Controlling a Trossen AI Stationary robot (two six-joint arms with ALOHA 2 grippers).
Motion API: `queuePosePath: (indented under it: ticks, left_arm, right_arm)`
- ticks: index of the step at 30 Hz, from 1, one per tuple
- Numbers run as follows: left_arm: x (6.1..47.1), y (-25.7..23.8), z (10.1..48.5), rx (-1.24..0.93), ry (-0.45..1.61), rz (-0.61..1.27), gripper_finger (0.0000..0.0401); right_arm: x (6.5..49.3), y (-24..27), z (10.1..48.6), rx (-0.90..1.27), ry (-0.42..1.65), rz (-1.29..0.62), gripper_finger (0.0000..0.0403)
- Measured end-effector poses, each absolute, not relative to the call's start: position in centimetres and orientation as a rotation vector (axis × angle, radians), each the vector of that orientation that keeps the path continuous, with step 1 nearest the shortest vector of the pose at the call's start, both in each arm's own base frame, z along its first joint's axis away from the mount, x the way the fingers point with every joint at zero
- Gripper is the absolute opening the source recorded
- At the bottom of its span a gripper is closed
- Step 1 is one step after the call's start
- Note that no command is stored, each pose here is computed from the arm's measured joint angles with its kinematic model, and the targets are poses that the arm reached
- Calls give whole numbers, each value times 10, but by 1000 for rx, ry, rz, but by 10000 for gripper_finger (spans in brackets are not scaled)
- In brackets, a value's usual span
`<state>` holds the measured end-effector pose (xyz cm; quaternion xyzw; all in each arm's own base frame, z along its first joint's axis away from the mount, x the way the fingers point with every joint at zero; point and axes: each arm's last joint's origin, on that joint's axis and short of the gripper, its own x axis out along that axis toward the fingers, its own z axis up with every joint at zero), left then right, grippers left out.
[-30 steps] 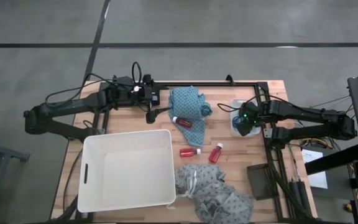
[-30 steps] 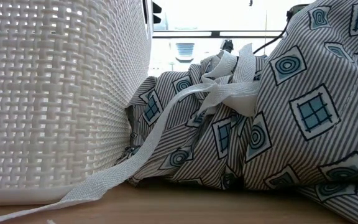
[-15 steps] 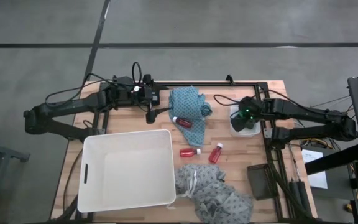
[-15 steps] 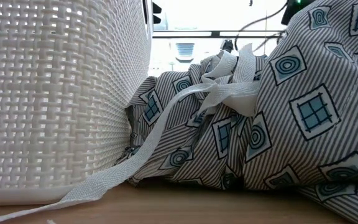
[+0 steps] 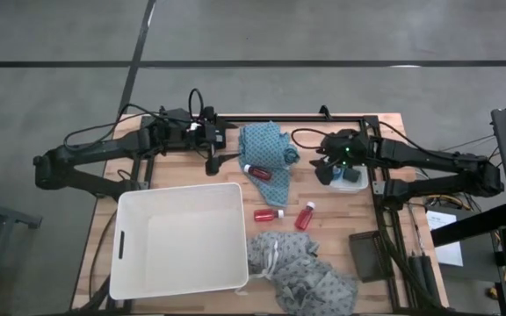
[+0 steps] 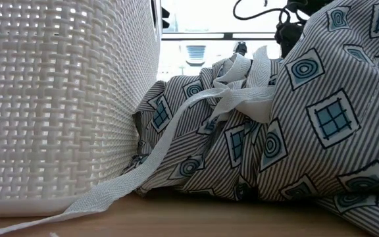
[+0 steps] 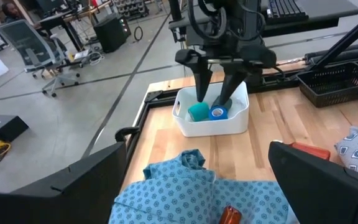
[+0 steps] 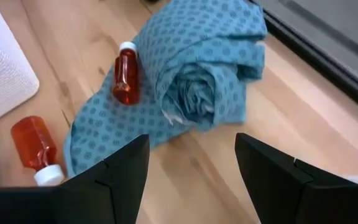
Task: Pick & Place Medicine items
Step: Put the top red medicine bottle into the black bin
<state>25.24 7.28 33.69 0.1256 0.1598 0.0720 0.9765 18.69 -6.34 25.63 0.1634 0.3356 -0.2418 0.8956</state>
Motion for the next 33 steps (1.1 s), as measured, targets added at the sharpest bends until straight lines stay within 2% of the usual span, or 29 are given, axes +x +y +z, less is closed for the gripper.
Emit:
queuePosePath:
  ticks: [10, 20, 28, 33]
  left_arm:
    - [252, 73, 337, 252, 326, 144, 395]
    - [252, 73, 337, 252, 325, 145, 395]
    - [252, 73, 337, 251, 324, 145, 395]
    - [252, 73, 337, 250, 323, 145, 395]
  right_arm:
    - [211, -69, 246, 292, 668, -416, 235]
    - [252, -77, 218, 260, 666, -290, 235]
    - [287, -81, 206, -18, 725, -155, 235]
    - [313, -85, 195, 44, 719, -101, 235]
